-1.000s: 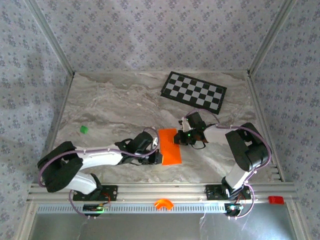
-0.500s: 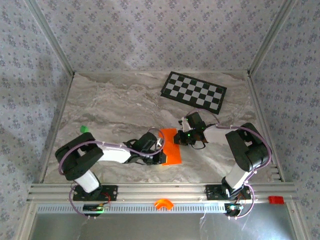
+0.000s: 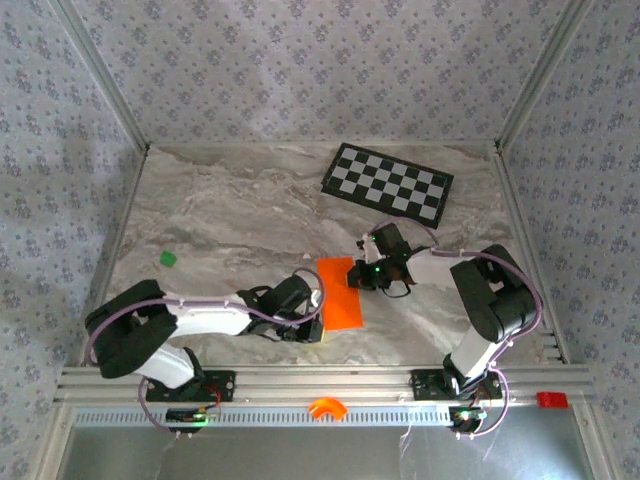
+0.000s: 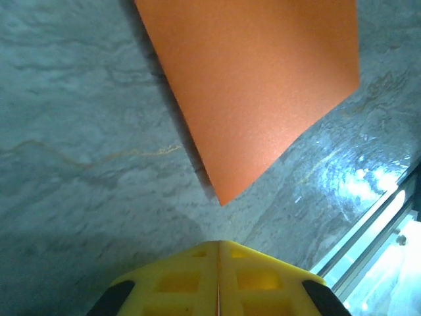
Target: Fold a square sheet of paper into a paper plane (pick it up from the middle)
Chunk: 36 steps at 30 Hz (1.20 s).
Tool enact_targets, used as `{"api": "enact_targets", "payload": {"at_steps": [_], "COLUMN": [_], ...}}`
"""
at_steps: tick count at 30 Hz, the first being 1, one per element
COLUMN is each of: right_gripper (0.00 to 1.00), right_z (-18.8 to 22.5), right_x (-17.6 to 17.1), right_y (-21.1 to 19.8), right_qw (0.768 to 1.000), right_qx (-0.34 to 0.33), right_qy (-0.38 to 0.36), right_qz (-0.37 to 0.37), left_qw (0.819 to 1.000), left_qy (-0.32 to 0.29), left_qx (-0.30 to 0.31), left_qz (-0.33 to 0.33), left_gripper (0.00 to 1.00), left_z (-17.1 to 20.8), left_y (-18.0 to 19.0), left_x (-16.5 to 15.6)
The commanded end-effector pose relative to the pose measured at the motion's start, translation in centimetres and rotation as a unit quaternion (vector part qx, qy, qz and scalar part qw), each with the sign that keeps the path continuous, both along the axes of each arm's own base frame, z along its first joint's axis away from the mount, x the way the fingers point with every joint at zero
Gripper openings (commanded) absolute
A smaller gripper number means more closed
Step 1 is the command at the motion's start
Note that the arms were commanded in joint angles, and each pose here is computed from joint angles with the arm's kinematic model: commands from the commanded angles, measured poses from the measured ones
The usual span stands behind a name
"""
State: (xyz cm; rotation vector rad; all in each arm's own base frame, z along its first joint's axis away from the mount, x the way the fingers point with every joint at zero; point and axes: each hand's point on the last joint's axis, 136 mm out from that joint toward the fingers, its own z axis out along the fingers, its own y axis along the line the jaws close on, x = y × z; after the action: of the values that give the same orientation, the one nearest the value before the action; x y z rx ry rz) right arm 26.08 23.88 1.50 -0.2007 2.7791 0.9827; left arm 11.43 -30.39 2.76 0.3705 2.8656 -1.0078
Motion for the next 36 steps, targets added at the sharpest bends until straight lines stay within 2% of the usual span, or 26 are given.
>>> {"api": "enact_targets", "payload": {"at_steps": [1, 6, 9, 11, 12, 16, 19, 24, 32, 36], "right_gripper": [0.00, 0.03, 0.13, 0.23, 0.25, 0.27, 0.26, 0.27, 0.43, 0.45], "right_z": [-4.7, 1.0, 5.2, 7.1, 7.5, 7.1, 6.2, 5.7, 3.7, 3.1], "right_x": [-4.1, -1.0, 0.1, 0.1, 0.0, -1.7, -3.5, -7.0, -9.6, -10.6], "right_y": [-3.5, -0.1, 0.3, -0.7, -1.3, -4.5, -5.4, -3.5, -3.4, -3.3], "right_qw": [0.990, 0.998, 0.999, 0.998, 0.998, 0.994, 0.994, 0.994, 0.992, 0.990], "right_qx": [-0.111, -0.058, -0.031, -0.038, -0.044, -0.064, -0.043, 0.039, 0.036, 0.039], "right_qy": [0.092, 0.035, -0.013, -0.039, -0.046, -0.043, -0.025, 0.053, 0.083, 0.109], "right_qz": [-0.008, 0.007, 0.001, -0.015, -0.025, -0.081, -0.101, -0.085, -0.092, -0.084], "left_qw": [0.999, 0.992, 0.983, 0.979, 0.978, 0.979, 0.982, 0.985, 0.987, 0.988], "left_qy": [-0.044, -0.063, -0.067, -0.069, -0.069, -0.062, -0.049, -0.024, -0.009, 0.000], "left_qx": [-0.010, -0.045, -0.076, -0.099, -0.104, -0.106, -0.101, -0.089, -0.063, -0.048], "left_qz": [0.027, 0.104, 0.154, 0.167, 0.170, 0.160, 0.152, 0.149, 0.147, 0.146], "left_gripper": [0.09, 0.10, 0.12, 0.12, 0.13, 0.14, 0.14, 0.15, 0.14, 0.14], "left_z": [2.3, 5.1, 6.6, 7.5, 7.8, 7.8, 6.7, 4.5, 1.9, 0.6], "left_y": [0.5, 1.8, 2.4, 2.2, 2.0, 0.3, -1.0, -2.2, -2.5, -2.1], "left_x": [1.9, 6.5, 9.6, 11.5, 12.1, 14.5, 16.1, 18.5, 20.1, 19.8]}}
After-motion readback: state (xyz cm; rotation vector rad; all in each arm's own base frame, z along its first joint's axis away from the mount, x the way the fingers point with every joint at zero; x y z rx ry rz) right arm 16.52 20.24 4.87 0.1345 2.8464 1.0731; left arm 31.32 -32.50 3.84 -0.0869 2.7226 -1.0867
